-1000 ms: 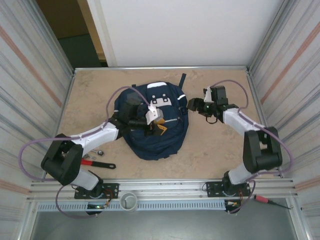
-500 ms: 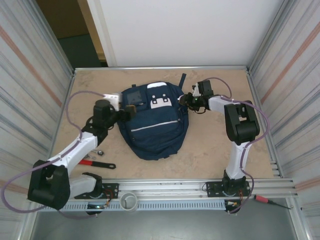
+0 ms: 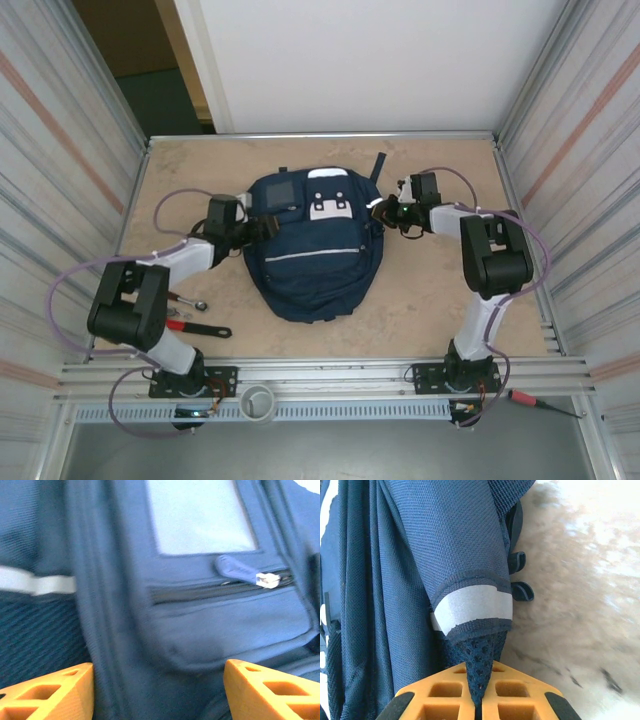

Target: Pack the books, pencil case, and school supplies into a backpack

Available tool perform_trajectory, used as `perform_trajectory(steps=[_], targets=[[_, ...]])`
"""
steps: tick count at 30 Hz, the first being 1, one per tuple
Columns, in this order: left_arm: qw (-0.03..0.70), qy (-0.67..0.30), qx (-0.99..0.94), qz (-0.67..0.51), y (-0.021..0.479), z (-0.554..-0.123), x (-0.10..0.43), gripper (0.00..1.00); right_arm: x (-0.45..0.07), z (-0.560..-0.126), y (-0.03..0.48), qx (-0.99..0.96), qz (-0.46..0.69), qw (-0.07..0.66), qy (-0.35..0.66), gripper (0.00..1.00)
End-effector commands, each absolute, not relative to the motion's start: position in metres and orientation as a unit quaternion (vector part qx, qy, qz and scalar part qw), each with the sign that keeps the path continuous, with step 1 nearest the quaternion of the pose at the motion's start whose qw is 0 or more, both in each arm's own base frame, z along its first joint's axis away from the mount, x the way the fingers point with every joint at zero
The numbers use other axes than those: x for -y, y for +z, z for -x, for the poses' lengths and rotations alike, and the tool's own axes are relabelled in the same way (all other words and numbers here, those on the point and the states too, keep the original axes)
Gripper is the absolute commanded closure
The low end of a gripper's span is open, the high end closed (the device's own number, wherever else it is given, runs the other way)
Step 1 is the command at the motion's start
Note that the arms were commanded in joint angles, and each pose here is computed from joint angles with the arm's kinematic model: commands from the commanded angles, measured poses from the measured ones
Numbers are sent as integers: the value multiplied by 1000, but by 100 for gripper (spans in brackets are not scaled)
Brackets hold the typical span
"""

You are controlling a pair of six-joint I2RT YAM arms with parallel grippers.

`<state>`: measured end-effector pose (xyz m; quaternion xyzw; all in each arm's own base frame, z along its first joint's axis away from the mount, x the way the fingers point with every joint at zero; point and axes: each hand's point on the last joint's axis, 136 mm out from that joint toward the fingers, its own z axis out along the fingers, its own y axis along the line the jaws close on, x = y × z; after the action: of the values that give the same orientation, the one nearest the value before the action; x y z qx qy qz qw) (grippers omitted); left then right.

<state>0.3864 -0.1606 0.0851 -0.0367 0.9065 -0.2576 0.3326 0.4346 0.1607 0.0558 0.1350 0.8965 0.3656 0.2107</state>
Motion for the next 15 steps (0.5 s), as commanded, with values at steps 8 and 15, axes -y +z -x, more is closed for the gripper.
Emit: perform_trajectory(steps=[8,15], targets=[[338,-283,-897,-41,108,-417,229,35,-98,-410,81,-902,-158,257,310,83],[433,-204,-877,-45,155,-419,195,32,-71,-403,134,-902,-138,334,237,70]])
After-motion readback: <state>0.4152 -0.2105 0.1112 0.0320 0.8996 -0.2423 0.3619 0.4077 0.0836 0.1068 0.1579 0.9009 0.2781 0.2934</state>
